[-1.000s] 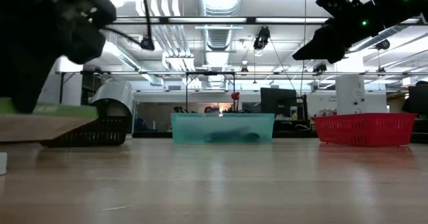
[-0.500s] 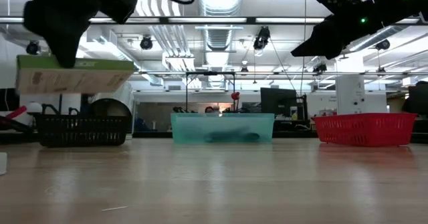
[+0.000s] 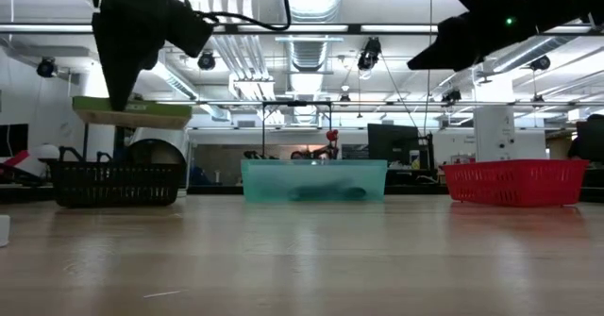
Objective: Pick and place items into bin
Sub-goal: Put the top white card reader box into the black bin
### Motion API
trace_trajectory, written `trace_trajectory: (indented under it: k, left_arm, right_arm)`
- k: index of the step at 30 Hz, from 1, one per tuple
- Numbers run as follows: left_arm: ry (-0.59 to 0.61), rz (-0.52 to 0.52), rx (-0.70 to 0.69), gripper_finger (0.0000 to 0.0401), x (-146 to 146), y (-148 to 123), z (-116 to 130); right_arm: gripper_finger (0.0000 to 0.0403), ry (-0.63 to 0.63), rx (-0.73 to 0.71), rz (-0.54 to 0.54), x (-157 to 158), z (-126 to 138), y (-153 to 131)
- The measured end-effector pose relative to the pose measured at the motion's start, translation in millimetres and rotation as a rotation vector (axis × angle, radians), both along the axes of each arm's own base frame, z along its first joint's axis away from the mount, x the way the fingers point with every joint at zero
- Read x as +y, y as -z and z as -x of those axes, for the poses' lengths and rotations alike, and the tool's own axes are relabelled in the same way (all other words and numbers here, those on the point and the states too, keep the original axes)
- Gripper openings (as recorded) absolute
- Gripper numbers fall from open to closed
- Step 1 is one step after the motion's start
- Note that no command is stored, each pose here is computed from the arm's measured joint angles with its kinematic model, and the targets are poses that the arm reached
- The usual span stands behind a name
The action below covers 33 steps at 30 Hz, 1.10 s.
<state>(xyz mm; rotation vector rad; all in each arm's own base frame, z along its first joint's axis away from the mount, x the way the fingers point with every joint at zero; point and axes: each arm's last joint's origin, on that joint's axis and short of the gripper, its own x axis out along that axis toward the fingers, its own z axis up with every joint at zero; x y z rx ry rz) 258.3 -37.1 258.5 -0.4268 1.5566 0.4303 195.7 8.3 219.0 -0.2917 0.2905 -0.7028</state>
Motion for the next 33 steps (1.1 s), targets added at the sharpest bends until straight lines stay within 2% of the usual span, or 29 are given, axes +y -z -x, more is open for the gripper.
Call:
trace_trajectory:
  k: [4,7,11,24,33]
  left_arm:
    - [0.022,-0.01,0.045,0.0,15,0,3]
    - [0.084,-0.012,0.061,0.0,25,2,4]
    - [0.121,-0.054,0.102,0.0,37,7,8]
    - [0.042,-0.014,0.216,0.0,61,36,25]
    - [0.083,-0.009,0.197,0.0,63,51,26]
  right_arm:
    - [0.0169,0.0,-0.018,-0.003,0,0,-1]
    - [0.0169,0.0,-0.019,-0.003,0,0,-2]
    - [0.0169,0.0,-0.022,-0.004,0,0,-2]
    - [0.0169,0.0,-0.039,-0.006,0,-1,-3]
    - [0.0169,0.0,-0.04,-0.006,0,-1,-3]
